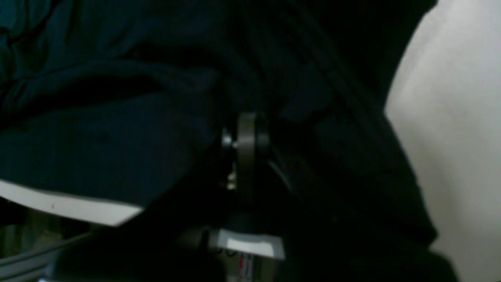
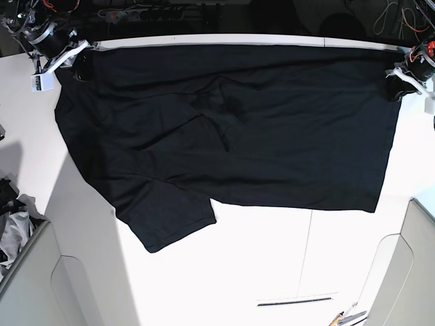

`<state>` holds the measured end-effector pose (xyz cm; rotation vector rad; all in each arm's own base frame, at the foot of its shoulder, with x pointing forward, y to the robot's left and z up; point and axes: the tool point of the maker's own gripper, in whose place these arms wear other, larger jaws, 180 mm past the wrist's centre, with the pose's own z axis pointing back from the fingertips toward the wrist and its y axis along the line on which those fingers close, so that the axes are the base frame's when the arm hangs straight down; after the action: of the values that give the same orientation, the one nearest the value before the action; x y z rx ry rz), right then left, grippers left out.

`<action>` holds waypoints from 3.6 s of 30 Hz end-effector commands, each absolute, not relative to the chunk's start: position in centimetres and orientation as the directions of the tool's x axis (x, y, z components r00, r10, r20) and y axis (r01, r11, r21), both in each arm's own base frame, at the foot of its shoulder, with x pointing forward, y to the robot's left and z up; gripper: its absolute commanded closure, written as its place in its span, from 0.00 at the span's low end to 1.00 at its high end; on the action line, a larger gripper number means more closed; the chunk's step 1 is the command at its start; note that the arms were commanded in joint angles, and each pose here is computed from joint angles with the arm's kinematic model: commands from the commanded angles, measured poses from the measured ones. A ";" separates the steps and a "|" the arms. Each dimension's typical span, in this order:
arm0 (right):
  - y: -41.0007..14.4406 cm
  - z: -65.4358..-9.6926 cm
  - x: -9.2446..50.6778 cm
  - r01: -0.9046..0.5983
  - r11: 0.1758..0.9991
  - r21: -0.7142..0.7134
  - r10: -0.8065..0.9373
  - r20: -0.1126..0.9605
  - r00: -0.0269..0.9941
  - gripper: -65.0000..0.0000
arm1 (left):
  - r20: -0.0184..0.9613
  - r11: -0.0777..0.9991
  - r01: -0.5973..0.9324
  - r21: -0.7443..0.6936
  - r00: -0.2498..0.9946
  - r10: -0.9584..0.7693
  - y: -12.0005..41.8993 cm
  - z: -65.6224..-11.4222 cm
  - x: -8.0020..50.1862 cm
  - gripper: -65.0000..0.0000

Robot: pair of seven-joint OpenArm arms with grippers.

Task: Fold the T-shirt properly
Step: 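Drag the grasped shirt edge toward the robot with both grippers, then release the right gripper and move it along the shirt side toward the sleeve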

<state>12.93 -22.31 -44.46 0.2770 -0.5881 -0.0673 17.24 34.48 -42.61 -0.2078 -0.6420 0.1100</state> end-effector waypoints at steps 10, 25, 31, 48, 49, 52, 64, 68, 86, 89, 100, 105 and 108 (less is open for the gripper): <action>-24.9 -43.8 12.4 0.068 0.959 0.276 -0.208 0.520 0.828 1.00 | 0.561 0.982 -0.020 -0.190 0.819 0.125 34.8 -42.7 16.7 1.00; -23.9 -39.4 21.9 -0.015 0.937 0.349 -0.249 0.698 0.672 1.00 | 0.705 0.985 0.119 -0.122 0.709 0.001 32.5 -37.5 21.0 1.00; -23.9 -38.3 23.8 -0.032 0.937 0.348 -0.249 0.729 0.638 1.00 | 0.706 0.991 0.114 -0.066 0.707 -0.034 33.0 -37.0 21.4 1.00; -23.0 -35.0 25.3 -0.088 0.934 0.346 -0.241 0.793 0.560 1.00 | 0.807 0.996 -0.064 0.054 0.590 -0.005 39.6 -32.4 21.7 1.00; -22.9 -34.5 25.5 -0.098 0.936 0.339 -0.233 0.802 0.550 1.00 | 0.812 0.996 -0.069 0.048 0.583 0.001 39.7 -32.2 21.7 1.00; -22.6 -32.9 26.3 -0.129 0.940 0.315 -0.209 0.833 0.513 1.00 | 0.819 0.997 -0.070 0.031 0.573 0.015 39.6 -32.0 21.9 1.00; -24.9 -29.5 31.5 -0.108 0.990 0.090 -0.036 0.904 0.426 1.00 | 0.833 0.998 -0.064 -0.006 0.552 0.040 39.1 -31.7 22.1 1.00; -25.9 -28.5 32.6 -0.076 0.997 0.019 0.012 0.922 0.386 0.80 | 0.834 0.998 -0.063 -0.009 0.550 0.042 39.1 -31.7 22.2 1.00; -30.4 -35.7 39.2 -0.022 0.969 0.246 -0.198 0.827 0.526 0.54 | 0.846 0.998 -0.063 -0.012 0.532 0.044 39.1 -31.3 22.4 0.78; -28.9 -38.4 40.0 -0.052 0.961 0.273 -0.181 0.758 0.627 0.54 | 0.853 0.998 -0.063 -0.011 0.520 0.042 39.1 -31.1 22.5 0.78; -22.0 -43.8 38.4 -0.229 0.940 0.253 0.028 0.612 0.790 0.54 | 0.869 0.998 -0.063 -0.012 0.493 0.042 39.1 -30.4 23.5 0.77; -21.9 -44.1 38.2 -0.226 0.940 0.255 0.029 0.601 0.799 0.68 | 0.871 0.998 -0.063 -0.014 0.490 0.043 39.1 -30.4 23.5 0.77; -21.8 -44.0 38.2 -0.224 0.939 0.262 0.022 0.604 0.796 0.99 | 0.884 0.998 -0.063 -0.013 0.467 0.041 39.1 -29.9 23.8 0.77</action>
<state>38.81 -21.30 -43.44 0.3670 -0.6930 0.1098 22.99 38.81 -31.68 0.0114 -1.0321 0.0894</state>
